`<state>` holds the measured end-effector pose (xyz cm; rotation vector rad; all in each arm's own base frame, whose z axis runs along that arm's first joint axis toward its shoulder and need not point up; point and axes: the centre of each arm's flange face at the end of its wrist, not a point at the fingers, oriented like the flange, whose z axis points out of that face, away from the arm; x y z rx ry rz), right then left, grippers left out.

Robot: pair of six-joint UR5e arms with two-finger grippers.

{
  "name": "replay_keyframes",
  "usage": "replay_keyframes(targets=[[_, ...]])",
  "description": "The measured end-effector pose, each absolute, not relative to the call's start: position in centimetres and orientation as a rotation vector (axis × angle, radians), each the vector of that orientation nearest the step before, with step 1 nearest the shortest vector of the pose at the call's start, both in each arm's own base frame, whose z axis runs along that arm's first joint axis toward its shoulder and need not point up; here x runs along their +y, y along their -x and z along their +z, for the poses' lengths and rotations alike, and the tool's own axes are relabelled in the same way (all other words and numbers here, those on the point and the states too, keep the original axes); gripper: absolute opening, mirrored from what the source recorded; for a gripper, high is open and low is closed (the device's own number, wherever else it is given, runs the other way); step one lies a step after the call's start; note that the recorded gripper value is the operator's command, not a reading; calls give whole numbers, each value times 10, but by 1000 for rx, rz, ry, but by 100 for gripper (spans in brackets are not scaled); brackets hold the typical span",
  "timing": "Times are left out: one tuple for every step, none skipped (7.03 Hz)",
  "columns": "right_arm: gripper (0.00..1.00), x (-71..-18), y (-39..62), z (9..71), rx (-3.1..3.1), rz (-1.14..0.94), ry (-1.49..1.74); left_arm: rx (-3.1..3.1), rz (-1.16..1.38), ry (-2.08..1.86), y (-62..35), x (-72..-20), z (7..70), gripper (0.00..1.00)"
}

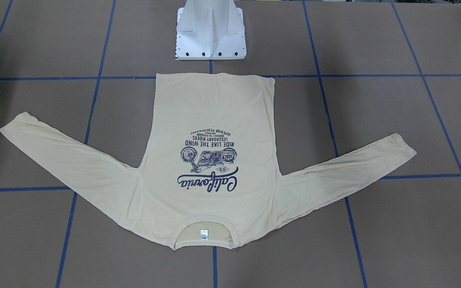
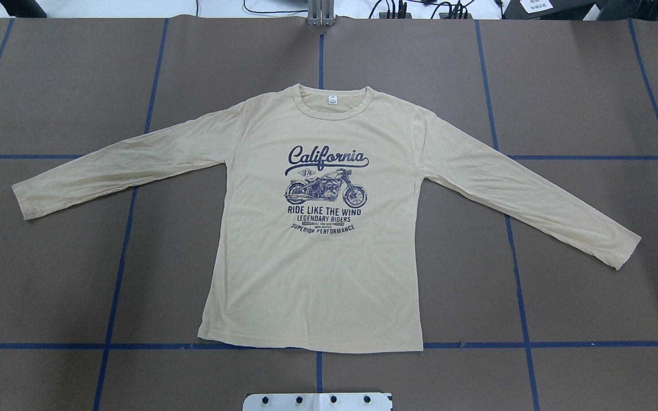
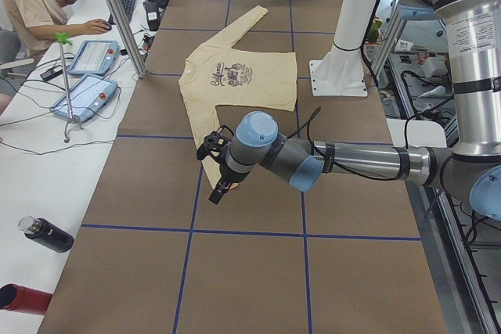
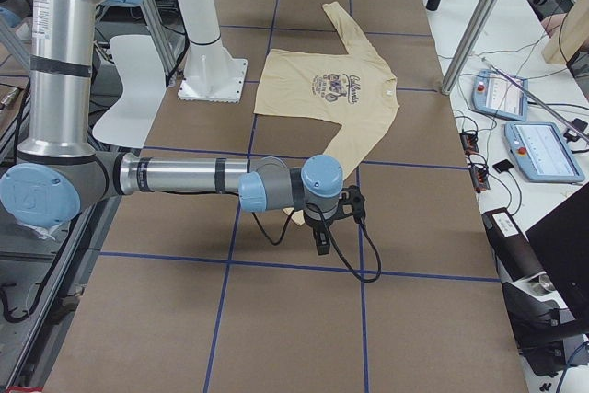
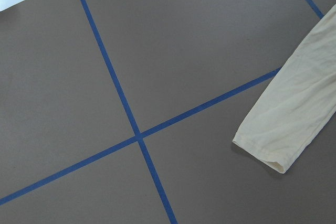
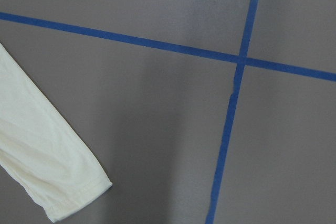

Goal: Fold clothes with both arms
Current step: 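Move the right gripper to the cuff of the sleeve nearest it and grasp it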

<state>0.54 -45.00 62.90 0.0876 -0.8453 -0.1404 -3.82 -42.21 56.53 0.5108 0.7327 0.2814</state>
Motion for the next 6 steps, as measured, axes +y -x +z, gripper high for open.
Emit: replay_keyframes(targets=[[99, -452, 15, 630, -857, -78, -57, 743, 285, -513, 37, -422, 563, 99], [98, -453, 38, 639, -872, -16, -36, 768, 293, -513, 36, -421, 561, 99], [96, -451, 61, 656, -895, 25, -36, 790, 303, -515, 33, -422, 558, 99], [96, -446, 86, 672, -926, 65, -47, 798, 308, -518, 32, -424, 555, 99], [90, -438, 113, 679, -947, 121, -46, 805, 292, -512, 31, -426, 553, 99], [89, -431, 133, 683, -956, 165, -38, 811, 267, -501, 31, -428, 552, 99]])
